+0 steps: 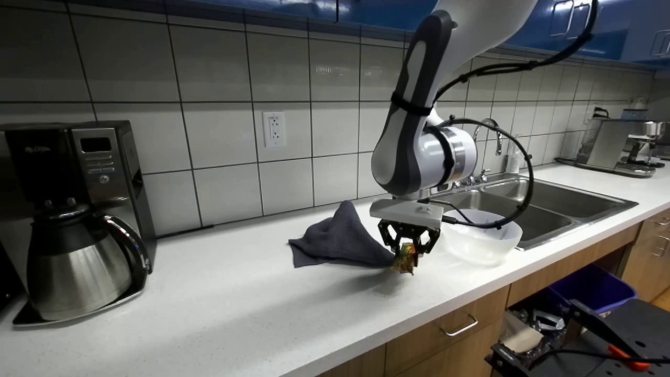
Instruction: Put the orange packet in the bowl.
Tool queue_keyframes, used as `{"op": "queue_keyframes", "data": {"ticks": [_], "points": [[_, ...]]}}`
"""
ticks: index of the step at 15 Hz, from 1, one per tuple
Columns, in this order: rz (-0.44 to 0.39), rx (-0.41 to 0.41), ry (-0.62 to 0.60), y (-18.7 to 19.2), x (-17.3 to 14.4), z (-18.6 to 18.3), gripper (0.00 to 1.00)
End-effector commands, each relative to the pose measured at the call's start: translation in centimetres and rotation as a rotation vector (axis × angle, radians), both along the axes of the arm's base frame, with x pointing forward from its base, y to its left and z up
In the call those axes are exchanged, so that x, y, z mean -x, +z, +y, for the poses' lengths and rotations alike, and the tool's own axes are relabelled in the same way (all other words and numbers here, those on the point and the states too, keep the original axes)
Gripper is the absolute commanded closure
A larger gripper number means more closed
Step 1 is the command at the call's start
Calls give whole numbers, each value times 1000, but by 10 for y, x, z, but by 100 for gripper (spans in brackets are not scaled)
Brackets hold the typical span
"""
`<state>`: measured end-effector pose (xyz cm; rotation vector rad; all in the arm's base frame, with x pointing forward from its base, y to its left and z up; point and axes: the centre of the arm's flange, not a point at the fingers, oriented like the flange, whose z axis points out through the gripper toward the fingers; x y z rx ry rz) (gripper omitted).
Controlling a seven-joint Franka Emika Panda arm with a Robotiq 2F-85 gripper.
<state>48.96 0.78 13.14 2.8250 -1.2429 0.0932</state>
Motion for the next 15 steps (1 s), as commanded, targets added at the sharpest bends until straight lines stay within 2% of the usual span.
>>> {"op": "queue_keyframes", "data": {"ticks": [1,8,15], "points": [[17,1,16,50,11,-12,82],[17,37,65,102,18,-53,82],[11,48,-25,129,34,-148,82]]}}
